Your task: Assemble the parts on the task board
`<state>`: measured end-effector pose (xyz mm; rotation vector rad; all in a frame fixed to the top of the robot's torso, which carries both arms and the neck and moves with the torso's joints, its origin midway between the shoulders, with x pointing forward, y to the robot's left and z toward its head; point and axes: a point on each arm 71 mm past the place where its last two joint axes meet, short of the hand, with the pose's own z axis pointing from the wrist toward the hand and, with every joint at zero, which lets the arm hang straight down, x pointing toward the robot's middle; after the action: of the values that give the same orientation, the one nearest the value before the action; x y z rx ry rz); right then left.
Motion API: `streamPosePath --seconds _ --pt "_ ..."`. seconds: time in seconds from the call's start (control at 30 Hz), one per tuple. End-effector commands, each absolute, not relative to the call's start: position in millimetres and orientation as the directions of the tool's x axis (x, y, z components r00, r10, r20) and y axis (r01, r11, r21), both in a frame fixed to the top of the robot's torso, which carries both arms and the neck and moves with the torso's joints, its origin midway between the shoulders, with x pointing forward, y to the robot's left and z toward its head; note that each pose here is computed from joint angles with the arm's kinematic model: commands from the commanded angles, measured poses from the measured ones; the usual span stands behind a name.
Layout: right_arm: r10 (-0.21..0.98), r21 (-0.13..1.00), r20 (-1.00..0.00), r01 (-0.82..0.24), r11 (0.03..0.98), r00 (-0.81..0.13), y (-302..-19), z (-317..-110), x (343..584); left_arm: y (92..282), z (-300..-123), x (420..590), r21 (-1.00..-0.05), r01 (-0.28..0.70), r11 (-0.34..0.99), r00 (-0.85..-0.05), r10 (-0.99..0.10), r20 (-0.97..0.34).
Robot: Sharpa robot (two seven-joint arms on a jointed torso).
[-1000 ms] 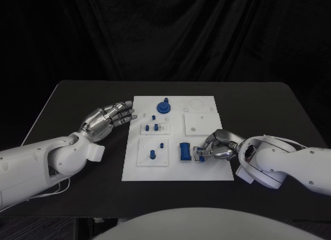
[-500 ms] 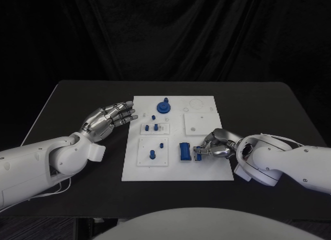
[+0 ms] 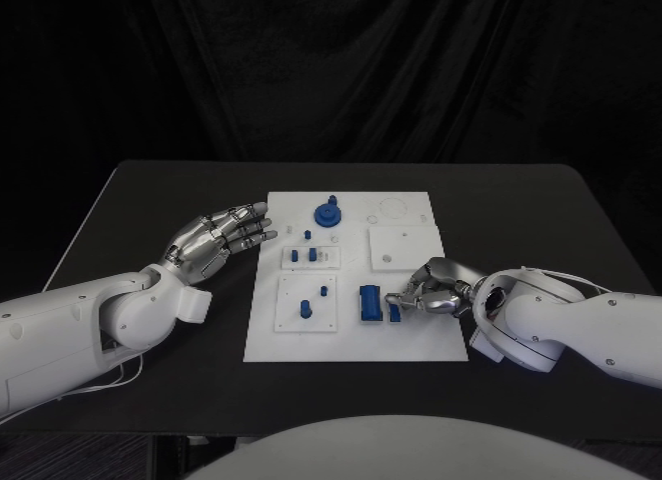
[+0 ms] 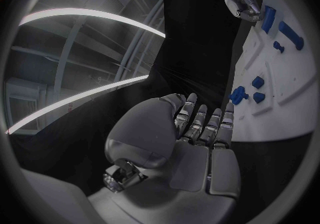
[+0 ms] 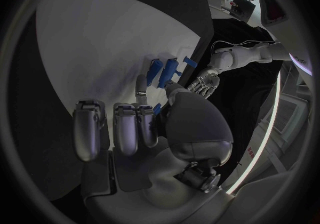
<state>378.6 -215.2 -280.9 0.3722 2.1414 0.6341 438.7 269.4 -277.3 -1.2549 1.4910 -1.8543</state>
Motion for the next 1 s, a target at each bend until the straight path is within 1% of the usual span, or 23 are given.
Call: streamPosePath --seconds 0.03,0.57,1.0 --pt "0.463 0.552 -0.666 0.032 0.834 -0.585 -217.0 -279.2 378.0 268.9 -276.8 437.9 -0.925 -0.189 -0.331 -0.492 -0.783 0.381" --pt "0.450 0.547 -0.648 0.036 0.836 -0.615 -226.3 -278.6 363.1 271.3 -277.1 437.0 -0.925 -0.189 -0.329 -0.488 -0.786 0.379" --pt "0.428 0.533 -0.637 0.035 0.845 -0.641 -225.0 -282.0 360.9 271.3 -277.8 436.8 -0.925 -0.194 -0.327 -0.487 -0.786 0.380"
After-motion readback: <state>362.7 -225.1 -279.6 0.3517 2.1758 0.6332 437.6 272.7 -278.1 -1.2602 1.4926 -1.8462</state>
